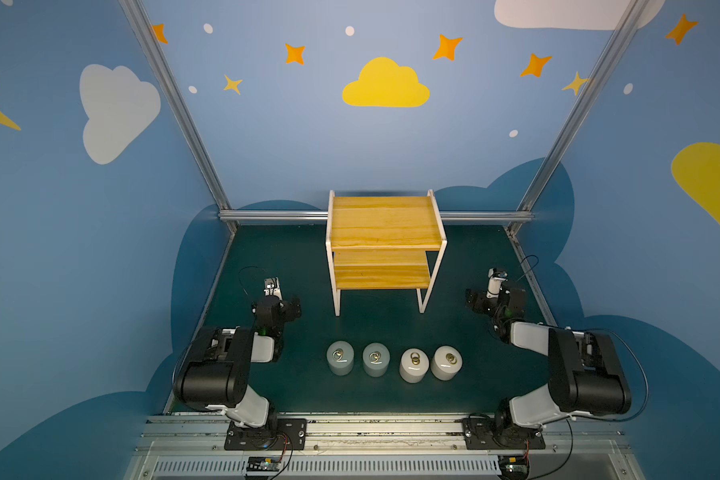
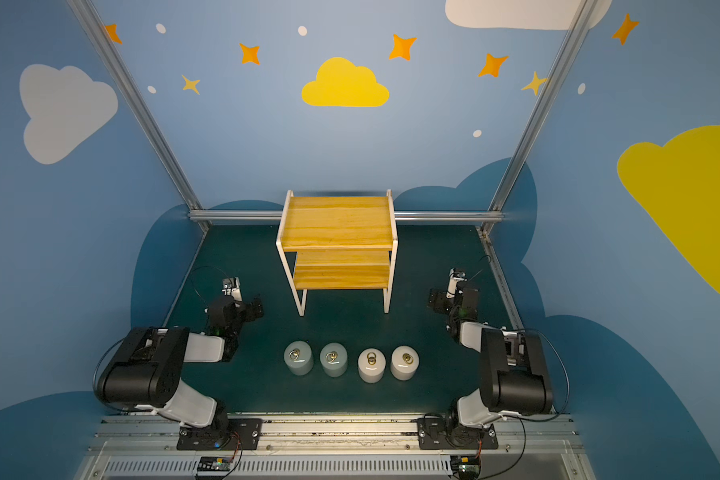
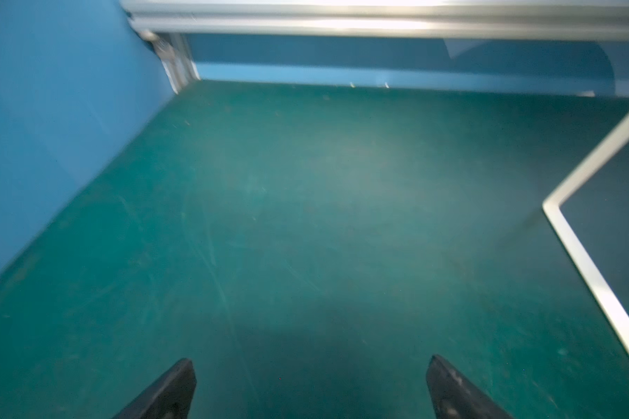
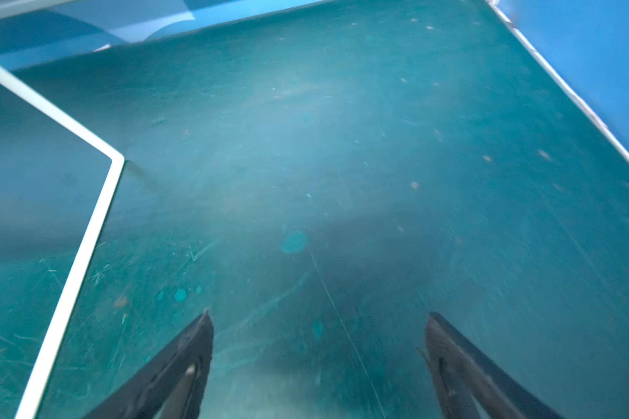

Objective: Remove the tea canisters from the shelf
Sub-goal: Reset both arms

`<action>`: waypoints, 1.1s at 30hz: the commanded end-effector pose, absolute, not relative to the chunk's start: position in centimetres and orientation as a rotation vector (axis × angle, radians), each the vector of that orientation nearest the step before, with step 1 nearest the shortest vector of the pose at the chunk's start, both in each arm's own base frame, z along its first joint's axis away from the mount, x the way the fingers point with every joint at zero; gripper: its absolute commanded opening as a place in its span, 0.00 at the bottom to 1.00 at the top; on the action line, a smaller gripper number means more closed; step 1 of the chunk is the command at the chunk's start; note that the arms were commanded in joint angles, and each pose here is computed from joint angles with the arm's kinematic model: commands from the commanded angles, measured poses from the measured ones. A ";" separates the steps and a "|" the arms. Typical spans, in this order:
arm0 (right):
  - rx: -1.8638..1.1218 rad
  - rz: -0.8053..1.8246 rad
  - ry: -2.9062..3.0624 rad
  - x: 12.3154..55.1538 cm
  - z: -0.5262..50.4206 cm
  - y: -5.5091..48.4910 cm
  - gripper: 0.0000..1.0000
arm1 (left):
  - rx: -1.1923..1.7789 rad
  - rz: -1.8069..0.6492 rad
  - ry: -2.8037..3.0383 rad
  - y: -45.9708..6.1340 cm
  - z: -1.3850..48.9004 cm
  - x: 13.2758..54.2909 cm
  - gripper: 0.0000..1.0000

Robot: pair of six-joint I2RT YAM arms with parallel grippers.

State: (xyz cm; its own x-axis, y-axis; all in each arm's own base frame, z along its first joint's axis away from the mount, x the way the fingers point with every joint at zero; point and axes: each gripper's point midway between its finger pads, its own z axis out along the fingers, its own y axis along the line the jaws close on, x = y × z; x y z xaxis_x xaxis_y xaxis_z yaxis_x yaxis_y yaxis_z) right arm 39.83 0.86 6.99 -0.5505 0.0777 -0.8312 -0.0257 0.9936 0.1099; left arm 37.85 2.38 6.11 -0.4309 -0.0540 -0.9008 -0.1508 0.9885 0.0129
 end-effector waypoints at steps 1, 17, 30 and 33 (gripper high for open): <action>-0.083 0.132 2.051 41.0 9.2 2.2 0.93 | -0.113 0.064 1.930 1.7 8.4 39.3 1.00; -0.113 0.098 1.913 39.5 9.2 2.7 0.96 | -0.104 0.066 1.913 1.6 8.6 39.3 1.00; -0.107 0.094 1.899 39.4 9.2 2.6 0.96 | -0.104 0.066 1.915 1.6 8.5 39.3 1.00; -0.105 0.093 1.899 39.6 9.3 2.6 0.96 | -0.104 0.066 1.913 1.6 8.6 39.3 1.00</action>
State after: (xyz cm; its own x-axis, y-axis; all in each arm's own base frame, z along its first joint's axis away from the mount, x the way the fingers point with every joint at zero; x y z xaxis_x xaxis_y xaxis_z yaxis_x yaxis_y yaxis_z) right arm 39.16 2.59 8.85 -0.3454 -0.0274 -0.9381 -0.1237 0.9922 0.0166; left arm 38.93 1.75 8.00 -0.3544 -0.0480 -0.9339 -0.1148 0.9934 -0.0075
